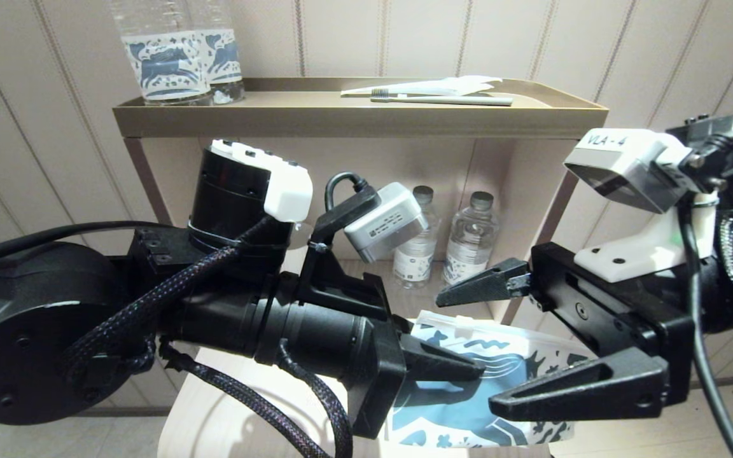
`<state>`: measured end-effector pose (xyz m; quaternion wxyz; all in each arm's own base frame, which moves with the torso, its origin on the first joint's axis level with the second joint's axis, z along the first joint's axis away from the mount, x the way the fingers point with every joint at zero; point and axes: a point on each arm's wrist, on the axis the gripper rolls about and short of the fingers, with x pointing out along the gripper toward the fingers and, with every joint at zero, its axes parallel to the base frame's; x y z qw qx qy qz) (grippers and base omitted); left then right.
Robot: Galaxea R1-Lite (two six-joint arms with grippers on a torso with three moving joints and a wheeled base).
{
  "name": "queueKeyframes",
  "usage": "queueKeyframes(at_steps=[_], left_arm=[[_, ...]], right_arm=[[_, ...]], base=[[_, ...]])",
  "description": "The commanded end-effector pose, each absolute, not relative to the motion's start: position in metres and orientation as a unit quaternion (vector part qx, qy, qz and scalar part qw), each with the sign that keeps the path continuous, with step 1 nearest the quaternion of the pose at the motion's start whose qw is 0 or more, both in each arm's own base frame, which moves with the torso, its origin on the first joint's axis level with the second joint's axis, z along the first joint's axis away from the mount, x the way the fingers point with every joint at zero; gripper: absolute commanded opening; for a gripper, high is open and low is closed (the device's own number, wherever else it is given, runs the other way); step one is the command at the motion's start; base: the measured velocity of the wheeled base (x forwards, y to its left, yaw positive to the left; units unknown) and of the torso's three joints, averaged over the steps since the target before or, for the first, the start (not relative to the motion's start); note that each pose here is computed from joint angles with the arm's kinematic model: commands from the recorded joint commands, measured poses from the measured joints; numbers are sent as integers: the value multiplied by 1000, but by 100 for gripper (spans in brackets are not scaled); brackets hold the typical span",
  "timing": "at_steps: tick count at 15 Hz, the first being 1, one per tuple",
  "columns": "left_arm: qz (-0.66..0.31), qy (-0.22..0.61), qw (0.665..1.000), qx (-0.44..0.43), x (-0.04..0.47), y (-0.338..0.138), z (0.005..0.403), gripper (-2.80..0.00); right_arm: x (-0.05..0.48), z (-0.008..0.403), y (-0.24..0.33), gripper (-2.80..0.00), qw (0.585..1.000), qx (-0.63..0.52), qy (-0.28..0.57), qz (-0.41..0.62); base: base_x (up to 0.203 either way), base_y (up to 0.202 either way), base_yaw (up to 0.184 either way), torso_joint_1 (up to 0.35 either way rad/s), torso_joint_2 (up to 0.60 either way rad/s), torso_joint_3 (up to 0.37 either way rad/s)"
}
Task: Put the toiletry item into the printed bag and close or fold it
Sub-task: Close the strorage bag and place it on the desk
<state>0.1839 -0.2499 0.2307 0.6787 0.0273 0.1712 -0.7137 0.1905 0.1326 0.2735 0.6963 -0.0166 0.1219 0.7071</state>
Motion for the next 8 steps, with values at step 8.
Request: queueKeyframes(at_steps=[8], left_arm=[[-715, 168, 678, 27, 184, -250, 232, -280]], right_arm=[[190, 271, 133, 0, 693, -17, 123, 710]], base=[[0, 0, 0, 0, 0, 0]])
